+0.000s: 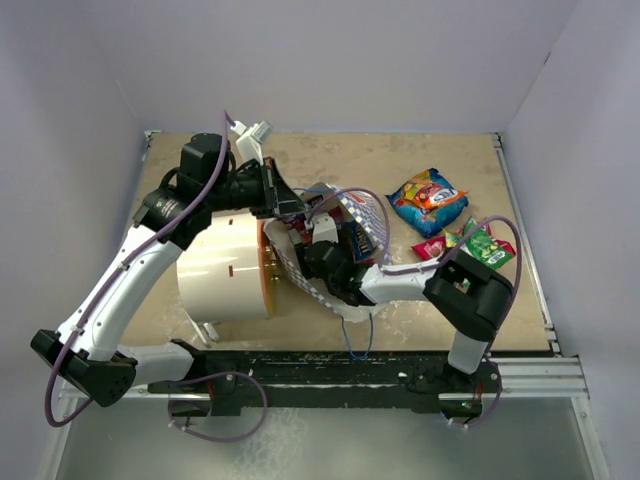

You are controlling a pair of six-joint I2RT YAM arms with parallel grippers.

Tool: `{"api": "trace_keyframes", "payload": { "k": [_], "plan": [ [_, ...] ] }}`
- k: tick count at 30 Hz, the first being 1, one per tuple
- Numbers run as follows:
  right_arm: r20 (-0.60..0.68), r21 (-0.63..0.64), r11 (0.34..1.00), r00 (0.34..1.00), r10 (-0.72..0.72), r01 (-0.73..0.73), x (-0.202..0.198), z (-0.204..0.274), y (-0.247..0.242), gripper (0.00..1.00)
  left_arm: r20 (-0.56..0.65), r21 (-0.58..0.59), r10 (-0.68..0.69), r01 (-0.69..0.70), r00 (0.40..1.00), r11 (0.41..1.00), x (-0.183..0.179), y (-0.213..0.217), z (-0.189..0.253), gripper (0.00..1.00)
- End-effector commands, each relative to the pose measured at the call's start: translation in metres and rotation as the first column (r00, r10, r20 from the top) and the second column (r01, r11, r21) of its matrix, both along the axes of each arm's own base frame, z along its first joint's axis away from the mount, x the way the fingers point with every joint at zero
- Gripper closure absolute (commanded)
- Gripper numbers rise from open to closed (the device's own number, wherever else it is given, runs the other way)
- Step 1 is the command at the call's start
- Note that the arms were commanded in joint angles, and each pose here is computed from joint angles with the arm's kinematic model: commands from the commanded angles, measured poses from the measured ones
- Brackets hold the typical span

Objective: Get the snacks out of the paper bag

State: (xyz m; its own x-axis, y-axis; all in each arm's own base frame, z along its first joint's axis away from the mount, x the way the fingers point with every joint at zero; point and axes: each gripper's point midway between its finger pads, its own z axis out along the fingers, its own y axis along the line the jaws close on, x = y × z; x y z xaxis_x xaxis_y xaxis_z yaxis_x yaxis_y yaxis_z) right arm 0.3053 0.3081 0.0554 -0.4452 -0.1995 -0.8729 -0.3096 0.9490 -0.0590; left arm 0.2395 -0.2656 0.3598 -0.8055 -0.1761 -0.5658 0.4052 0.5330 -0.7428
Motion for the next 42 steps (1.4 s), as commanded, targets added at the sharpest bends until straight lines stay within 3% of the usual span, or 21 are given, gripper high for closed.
{"api": "trace_keyframes", "payload": {
  "k": [1,3,6,8,13,28,34,42],
  "plan": [
    [-0.019,0.009,0.998,0.998,-0.059,0.059,0.016,0.000,0.013,0.18,0.038,-0.055,-0.024,0.026,0.999,0.998,-0.007,-0.004,0.022,1.00],
    [-0.023,0.008,0.997,0.997,-0.071,0.071,0.018,-0.003,0.014,0.33,0.036,-0.059,-0.019,0.021,0.999,0.998,-0.007,-0.003,0.022,1.00],
    [-0.014,0.008,0.993,0.993,-0.116,0.116,0.020,-0.001,0.007,0.68,0.032,-0.058,-0.018,0.020,0.999,0.998,-0.009,-0.002,0.022,1.00],
    [-0.004,0.012,0.991,0.991,-0.131,0.131,0.020,0.008,0.004,0.81,0.030,-0.057,-0.021,0.023,0.999,0.998,-0.010,-0.002,0.022,1.00],
    [0.016,0.067,0.993,0.995,-0.098,0.097,0.016,0.033,0.005,1.00,0.030,-0.054,-0.015,0.017,0.999,0.998,-0.011,0.000,0.022,1.00],
    [0.103,0.262,0.964,0.995,0.009,-0.036,-0.010,0.111,-0.004,1.00,0.035,-0.041,0.010,-0.008,0.999,0.999,-0.007,0.002,0.020,1.00],
    [0.134,0.373,0.912,0.982,0.131,-0.173,-0.032,0.147,0.006,1.00,0.010,-0.042,0.043,-0.042,0.999,0.998,-0.004,0.003,0.019,1.00],
    [0.121,0.487,0.843,0.974,0.194,-0.229,-0.053,0.199,0.009,1.00,-0.032,-0.044,0.090,-0.091,0.995,0.995,0.004,0.003,0.015,1.00]
  ]
}}
